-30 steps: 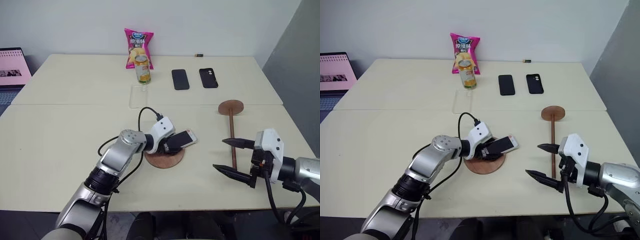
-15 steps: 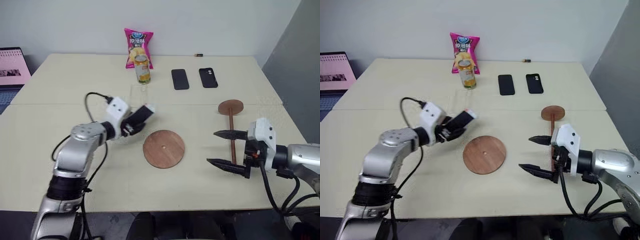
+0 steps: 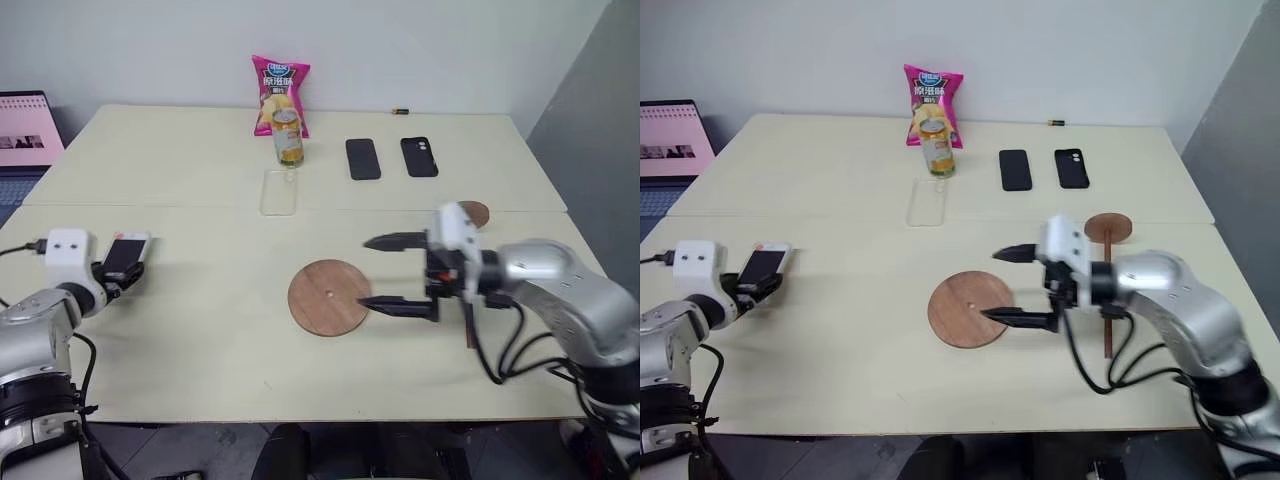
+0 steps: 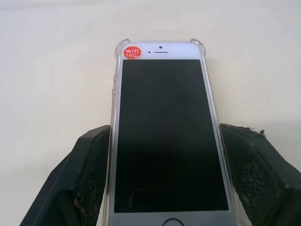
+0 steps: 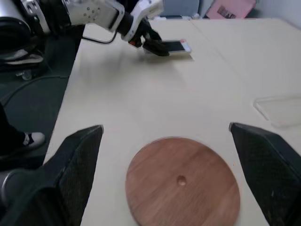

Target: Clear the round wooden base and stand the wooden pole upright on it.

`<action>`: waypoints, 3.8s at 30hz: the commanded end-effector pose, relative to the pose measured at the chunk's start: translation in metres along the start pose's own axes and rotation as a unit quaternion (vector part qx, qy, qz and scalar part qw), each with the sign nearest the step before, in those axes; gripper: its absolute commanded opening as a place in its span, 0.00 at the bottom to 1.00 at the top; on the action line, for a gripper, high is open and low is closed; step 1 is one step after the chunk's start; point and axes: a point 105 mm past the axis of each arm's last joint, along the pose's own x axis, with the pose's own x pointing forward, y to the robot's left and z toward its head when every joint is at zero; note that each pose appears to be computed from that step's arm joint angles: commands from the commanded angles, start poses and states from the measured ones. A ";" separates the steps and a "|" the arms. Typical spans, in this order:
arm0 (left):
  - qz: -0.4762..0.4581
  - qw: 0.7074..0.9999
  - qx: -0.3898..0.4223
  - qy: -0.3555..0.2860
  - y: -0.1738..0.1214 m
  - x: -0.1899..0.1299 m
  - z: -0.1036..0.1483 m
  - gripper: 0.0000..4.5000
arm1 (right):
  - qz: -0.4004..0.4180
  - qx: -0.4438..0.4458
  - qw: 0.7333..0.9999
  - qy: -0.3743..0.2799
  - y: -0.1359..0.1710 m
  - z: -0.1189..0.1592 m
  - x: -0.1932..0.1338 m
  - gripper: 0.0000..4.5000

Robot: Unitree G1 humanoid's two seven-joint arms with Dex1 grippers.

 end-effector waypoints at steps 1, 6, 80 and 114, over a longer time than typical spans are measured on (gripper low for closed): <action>0.028 0.999 -0.004 -0.039 0.016 0.001 0.020 0.73 | 0.015 -0.032 0.999 -0.010 0.002 0.010 0.005 1.00; 0.023 0.999 -0.010 -0.037 0.015 0.006 0.015 0.73 | 0.016 -0.038 0.999 -0.013 0.001 0.012 0.007 1.00; -0.604 0.713 0.297 -0.198 -0.279 -0.128 0.075 1.00 | -0.440 0.441 0.749 0.224 -0.157 -0.095 -0.117 0.06; -0.508 0.809 0.282 -0.094 -0.194 -0.139 0.022 1.00 | -0.151 -0.011 0.936 -0.317 -0.020 0.065 0.050 0.06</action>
